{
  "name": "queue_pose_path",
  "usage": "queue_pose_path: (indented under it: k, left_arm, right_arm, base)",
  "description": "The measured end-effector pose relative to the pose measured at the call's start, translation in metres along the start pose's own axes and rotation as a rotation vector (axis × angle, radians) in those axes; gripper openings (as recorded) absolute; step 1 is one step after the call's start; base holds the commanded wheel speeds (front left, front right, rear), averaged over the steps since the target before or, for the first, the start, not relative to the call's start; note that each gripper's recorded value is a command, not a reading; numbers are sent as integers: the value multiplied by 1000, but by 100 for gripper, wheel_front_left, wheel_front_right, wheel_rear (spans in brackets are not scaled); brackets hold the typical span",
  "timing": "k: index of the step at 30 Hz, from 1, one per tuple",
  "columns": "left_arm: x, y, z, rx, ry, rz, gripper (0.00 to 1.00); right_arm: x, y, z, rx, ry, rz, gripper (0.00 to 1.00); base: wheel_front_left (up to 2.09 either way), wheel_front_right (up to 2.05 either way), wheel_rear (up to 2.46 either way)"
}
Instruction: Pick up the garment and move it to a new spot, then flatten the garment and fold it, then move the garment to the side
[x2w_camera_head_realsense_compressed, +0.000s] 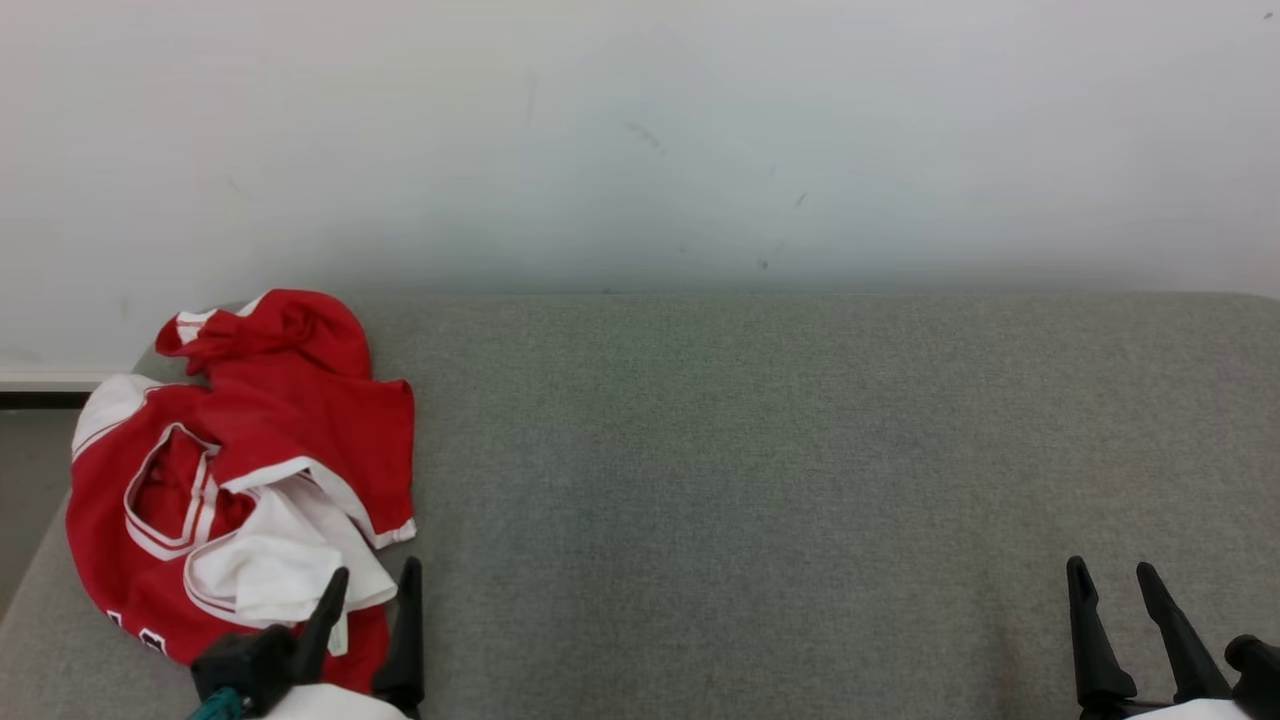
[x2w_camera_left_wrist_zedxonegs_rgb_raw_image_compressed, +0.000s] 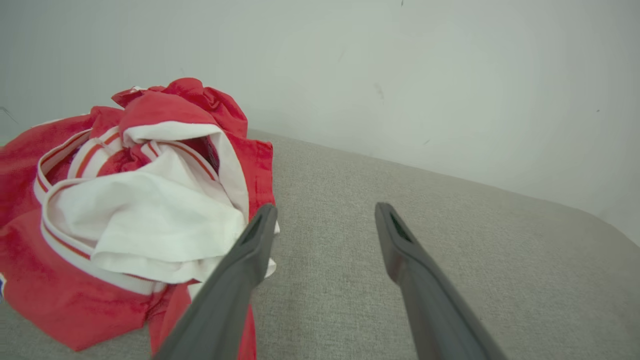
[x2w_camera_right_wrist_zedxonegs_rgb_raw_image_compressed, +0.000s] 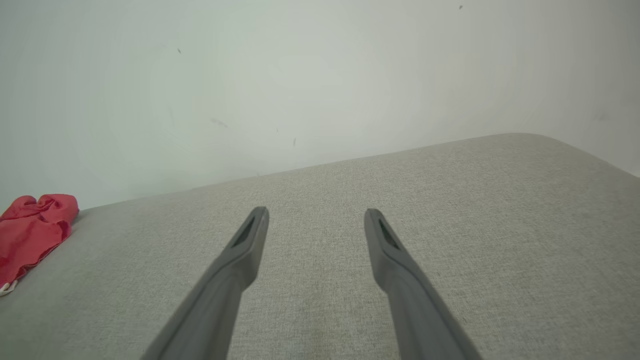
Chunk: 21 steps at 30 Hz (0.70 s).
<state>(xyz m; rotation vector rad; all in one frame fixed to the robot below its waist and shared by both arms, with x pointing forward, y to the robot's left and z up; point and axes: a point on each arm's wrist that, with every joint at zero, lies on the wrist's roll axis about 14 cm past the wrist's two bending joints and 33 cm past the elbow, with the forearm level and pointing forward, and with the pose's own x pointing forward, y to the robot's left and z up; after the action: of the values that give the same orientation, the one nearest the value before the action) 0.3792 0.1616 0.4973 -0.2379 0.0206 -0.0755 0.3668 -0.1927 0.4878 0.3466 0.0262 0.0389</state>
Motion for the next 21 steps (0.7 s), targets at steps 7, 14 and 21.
queue_pose_path:
  k: [7,14,21]
  left_arm:
    - [-2,-4,0,77,-9,-15,100]
    - [-4,-3,-3,142,-9,-21,100]
    - [-6,-2,-6,179,-4,-22,100]
  right_arm:
    - [-2,-1,-1,-44,-3,0,100]
    - [-4,-3,-3,-83,-2,-1,100]
    - [-5,-5,-4,-99,-5,-5,100]
  base:
    - [0,0,0]
    - [0,0,0]
    - [0,0,0]
